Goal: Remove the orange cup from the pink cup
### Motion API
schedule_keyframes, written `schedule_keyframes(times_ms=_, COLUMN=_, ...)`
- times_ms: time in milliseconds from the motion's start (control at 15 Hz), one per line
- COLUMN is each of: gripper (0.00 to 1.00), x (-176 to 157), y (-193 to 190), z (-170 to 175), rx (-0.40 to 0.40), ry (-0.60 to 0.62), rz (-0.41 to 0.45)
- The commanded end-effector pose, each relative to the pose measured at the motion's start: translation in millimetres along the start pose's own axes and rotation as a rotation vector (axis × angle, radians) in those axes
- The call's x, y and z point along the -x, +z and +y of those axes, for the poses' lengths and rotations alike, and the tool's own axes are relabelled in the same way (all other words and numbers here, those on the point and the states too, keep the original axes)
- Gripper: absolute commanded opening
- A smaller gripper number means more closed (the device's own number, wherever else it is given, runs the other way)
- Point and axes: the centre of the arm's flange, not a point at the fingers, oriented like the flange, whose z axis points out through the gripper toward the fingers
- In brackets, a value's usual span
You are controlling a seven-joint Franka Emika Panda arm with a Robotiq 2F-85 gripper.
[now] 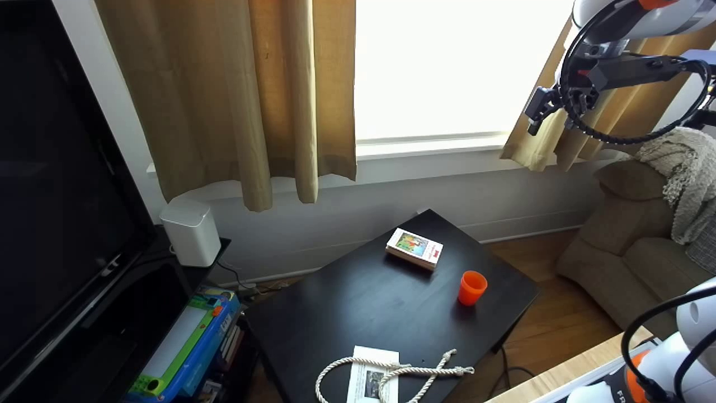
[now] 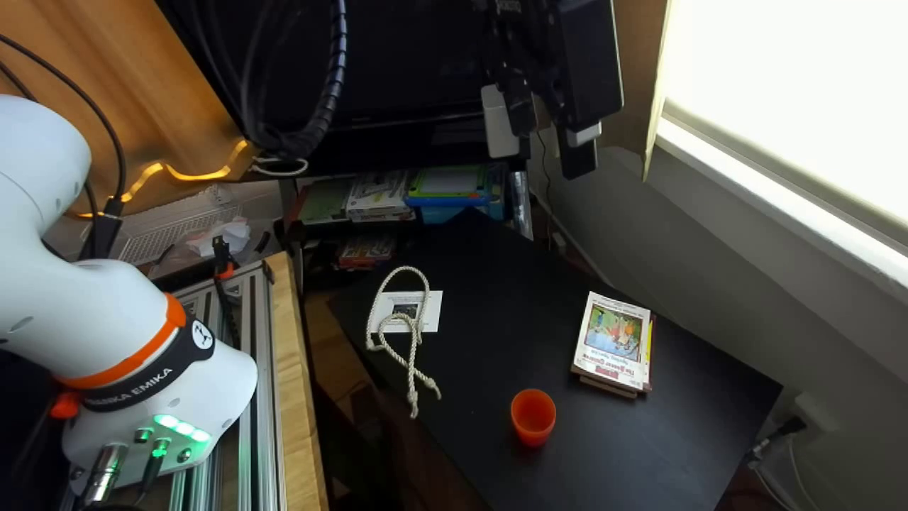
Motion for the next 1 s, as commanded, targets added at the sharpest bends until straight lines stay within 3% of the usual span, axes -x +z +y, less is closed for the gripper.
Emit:
schedule_keyframes(times_ms=0, gripper=1.0, x=0, y=0, z=0, rx=0.0, ry=0.0, rz=0.0)
schedule_keyframes(times_ms=333, gripper=1.0, x=0, y=0, z=0, rx=0.0, ry=0.0, rz=0.0)
schedule_keyframes(times_ms=400, gripper=1.0, x=-6, y=9, z=-3, rx=-0.011, ry=-0.004, rz=-0.04)
schedule_keyframes(times_ms=933, gripper=1.0, x=-15, y=153, z=-69, rx=-0.13, ry=-0.043, rz=-0.281)
